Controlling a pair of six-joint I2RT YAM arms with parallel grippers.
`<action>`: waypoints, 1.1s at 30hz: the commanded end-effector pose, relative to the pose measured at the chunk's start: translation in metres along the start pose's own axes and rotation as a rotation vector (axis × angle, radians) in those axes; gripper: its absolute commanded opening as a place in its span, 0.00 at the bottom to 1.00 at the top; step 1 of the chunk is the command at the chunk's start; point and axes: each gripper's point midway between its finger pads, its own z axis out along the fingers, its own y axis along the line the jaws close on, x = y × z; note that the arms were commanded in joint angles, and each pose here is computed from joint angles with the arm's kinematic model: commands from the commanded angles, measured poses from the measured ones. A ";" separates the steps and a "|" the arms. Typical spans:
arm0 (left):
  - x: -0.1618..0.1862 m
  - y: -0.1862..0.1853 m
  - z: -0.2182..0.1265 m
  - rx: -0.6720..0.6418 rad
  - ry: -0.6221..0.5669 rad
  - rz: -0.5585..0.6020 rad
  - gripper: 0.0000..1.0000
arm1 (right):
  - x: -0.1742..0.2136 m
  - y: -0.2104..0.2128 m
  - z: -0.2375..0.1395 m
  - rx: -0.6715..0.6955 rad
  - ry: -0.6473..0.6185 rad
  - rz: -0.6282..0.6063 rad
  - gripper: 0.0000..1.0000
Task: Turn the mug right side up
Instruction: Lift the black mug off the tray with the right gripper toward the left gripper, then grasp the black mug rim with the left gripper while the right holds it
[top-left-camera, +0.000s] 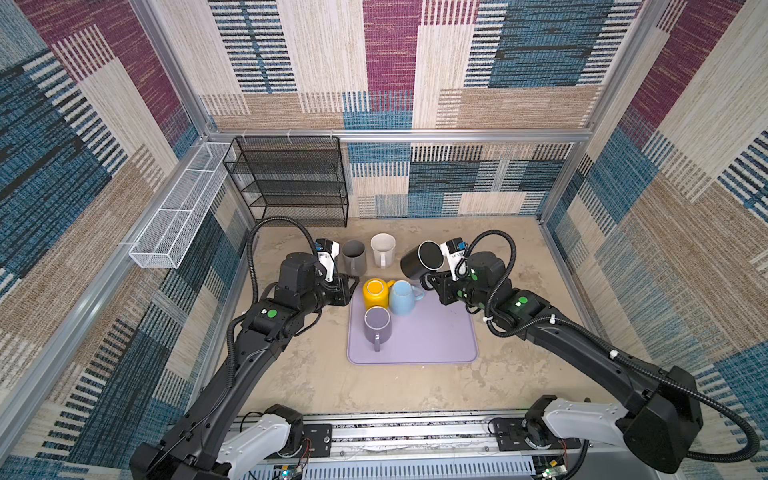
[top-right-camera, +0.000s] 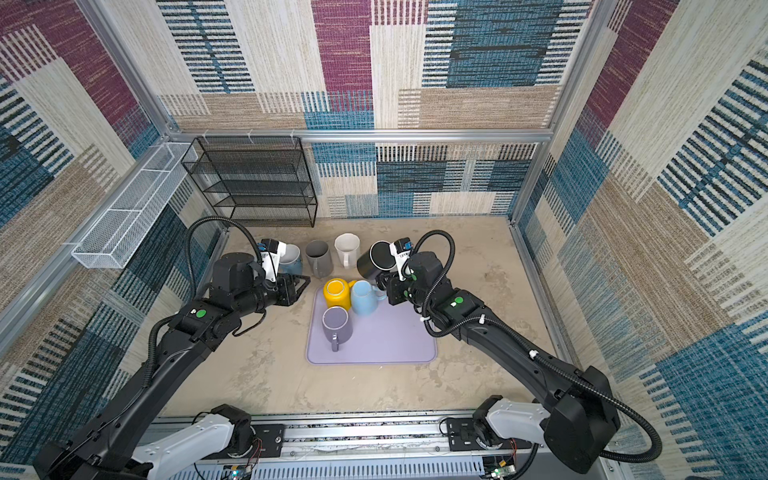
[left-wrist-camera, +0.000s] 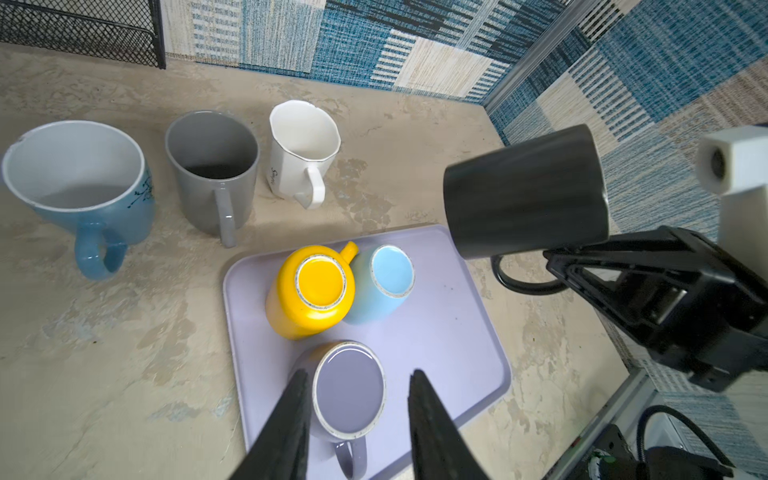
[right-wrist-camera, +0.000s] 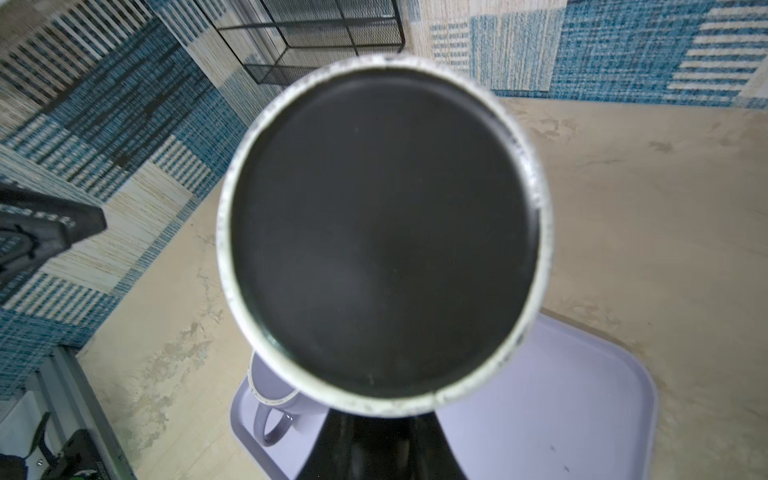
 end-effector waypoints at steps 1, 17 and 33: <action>-0.008 -0.019 0.003 0.112 -0.028 -0.028 0.36 | -0.048 0.035 -0.006 -0.199 -0.174 -0.016 0.00; -0.033 -0.062 0.002 0.382 -0.126 -0.041 0.36 | -0.101 0.087 -0.038 -0.544 -0.324 -0.006 0.00; -0.057 -0.114 -0.030 0.701 -0.251 0.046 0.37 | -0.117 0.128 -0.073 -0.818 -0.380 -0.055 0.00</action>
